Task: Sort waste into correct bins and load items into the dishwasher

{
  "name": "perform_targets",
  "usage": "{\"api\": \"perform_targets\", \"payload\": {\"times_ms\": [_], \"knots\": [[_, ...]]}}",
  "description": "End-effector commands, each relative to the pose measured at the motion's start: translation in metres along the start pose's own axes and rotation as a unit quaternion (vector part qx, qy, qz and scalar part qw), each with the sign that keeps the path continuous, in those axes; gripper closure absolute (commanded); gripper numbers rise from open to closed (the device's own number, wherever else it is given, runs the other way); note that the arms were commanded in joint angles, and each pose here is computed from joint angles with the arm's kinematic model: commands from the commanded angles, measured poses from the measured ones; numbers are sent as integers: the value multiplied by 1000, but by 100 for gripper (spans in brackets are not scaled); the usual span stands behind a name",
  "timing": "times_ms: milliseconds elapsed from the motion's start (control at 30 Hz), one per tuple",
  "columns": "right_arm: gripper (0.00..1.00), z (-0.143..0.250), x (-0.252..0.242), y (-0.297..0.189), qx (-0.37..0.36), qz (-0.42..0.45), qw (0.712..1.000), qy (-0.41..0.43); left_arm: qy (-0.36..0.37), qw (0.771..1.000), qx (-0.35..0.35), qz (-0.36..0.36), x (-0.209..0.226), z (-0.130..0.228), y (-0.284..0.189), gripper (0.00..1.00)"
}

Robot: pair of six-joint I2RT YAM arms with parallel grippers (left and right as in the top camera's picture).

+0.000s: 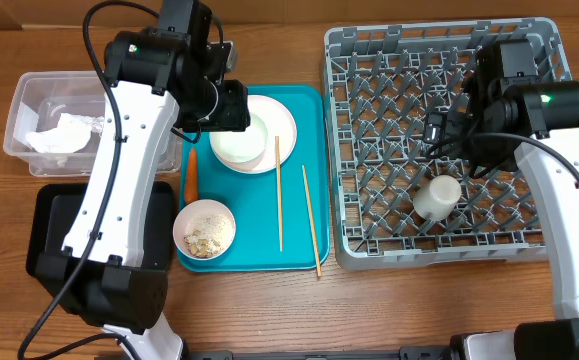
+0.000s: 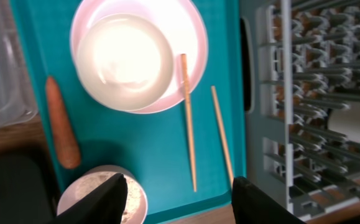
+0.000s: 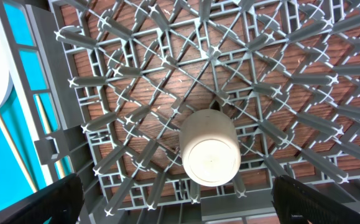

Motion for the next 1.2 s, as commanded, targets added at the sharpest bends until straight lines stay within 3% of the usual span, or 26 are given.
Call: {"api": "perform_targets", "payload": {"times_ms": [0, 333, 933, 1167], "knots": [[0, -2, 1, -8, -16, -2, 1000, -3, -35, 997, -15, -62, 13, -3, 3, 41], [0, -2, 1, -8, -16, -2, 1000, -3, -108, 986, -6, -130, 30, -10, 42, 46], [0, -2, 1, -8, -16, -2, 1000, -3, -144, 973, 69, -164, 66, -22, 168, 46], [0, -2, 1, -8, -16, -2, 1000, -3, -155, 970, 81, -170, 77, -23, 181, 47]]}}
Point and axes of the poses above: each gripper's point midway between its finger pads, its own y axis out along the fingers, its own x axis along the line the jaws close on, z = x × y, the point moved 9 cm from there along -y, back along the fingers, and after that the axes turned 6 degrees about -y, right-handed, at the moved point
